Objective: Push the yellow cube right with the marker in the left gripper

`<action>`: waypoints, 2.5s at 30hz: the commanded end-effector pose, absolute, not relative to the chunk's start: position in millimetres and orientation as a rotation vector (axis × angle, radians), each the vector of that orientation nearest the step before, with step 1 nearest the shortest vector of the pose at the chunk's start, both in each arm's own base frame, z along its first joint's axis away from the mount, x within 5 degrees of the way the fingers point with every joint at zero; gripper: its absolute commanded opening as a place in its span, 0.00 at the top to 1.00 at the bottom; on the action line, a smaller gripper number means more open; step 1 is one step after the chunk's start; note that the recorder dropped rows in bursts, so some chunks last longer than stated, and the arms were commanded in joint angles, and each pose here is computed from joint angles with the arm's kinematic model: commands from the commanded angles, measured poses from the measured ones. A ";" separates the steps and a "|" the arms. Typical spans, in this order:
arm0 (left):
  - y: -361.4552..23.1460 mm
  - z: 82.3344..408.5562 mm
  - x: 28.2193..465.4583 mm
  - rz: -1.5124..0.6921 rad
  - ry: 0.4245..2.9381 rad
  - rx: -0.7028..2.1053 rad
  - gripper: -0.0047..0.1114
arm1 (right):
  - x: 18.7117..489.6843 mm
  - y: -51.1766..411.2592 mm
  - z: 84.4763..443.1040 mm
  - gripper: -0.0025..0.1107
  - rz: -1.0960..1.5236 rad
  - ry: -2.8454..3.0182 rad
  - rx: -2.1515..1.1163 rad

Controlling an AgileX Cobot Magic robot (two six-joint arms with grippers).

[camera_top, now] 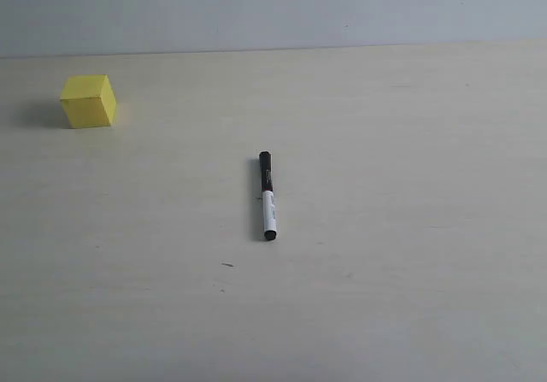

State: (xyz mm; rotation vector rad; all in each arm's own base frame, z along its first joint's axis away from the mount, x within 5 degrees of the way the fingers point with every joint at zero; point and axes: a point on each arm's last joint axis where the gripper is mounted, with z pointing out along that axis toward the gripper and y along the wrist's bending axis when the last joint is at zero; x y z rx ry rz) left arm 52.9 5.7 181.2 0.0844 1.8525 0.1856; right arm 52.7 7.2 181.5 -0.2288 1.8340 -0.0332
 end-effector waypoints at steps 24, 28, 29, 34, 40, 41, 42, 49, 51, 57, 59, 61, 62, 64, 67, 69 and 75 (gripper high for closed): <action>5.6 180.8 52.8 0.190 1.845 0.089 0.96 | 52.9 7.2 181.5 0.98 -0.033 1.821 -0.227; 6.5 180.9 52.8 0.214 1.844 0.105 0.96 | 52.9 7.2 181.5 0.98 -0.033 1.821 -0.227; 7.2 181.5 52.9 0.240 1.837 0.121 0.96 | 52.9 7.2 181.5 0.98 -0.033 1.821 -0.227; 6.0 197.9 55.9 0.280 1.651 0.158 0.96 | 52.9 7.2 181.5 0.98 -0.033 1.821 -0.227; -1.2 237.3 50.7 0.056 1.211 0.028 0.96 | 52.9 7.2 181.5 0.98 -0.033 1.821 -0.227; -1.8 240.5 49.5 -0.021 1.174 -0.016 0.96 | 52.9 7.2 181.5 0.98 -0.033 1.821 -0.227; -2.2 242.2 48.7 -0.119 1.151 -0.075 0.96 | 52.9 7.2 181.5 0.98 -0.033 1.821 -0.227; -2.4 243.4 48.2 -0.476 1.111 -0.298 0.96 | 52.9 7.2 181.5 0.98 -0.033 1.821 -0.227; -3.8 249.9 44.9 -0.490 1.037 -0.263 0.96 | 52.9 7.2 181.5 0.98 -0.033 1.821 -0.227; -4.3 295.6 16.7 -0.527 0.614 -0.144 0.96 | 52.9 7.2 181.5 0.98 -0.033 1.821 -0.227; 1.0 320.6 17.8 -0.436 0.601 -0.175 0.96 | 52.9 7.2 181.5 0.98 -0.033 1.821 -0.227; 4.0 342.5 26.4 -0.330 0.635 -0.178 0.96 | 52.9 7.2 181.5 0.98 -0.033 1.821 -0.227; 5.0 363.7 45.5 -0.226 0.697 -0.153 0.96 | 52.9 7.2 181.5 0.98 -0.033 1.821 -0.227; 7.7 382.4 92.0 -0.168 0.833 -0.153 0.96 | 52.9 7.2 181.5 0.98 -0.033 1.821 -0.227; 10.5 377.7 163.7 -0.161 1.094 -0.176 0.96 | 52.9 7.2 181.5 0.98 -0.033 1.821 -0.227; 12.2 352.8 222.8 -0.150 1.388 -0.195 0.96 | 52.9 7.2 181.5 0.98 -0.033 1.821 -0.227; -7.7 285.9 313.1 -0.040 2.342 -0.086 0.96 | 52.9 7.2 181.5 0.98 -0.033 1.821 -0.227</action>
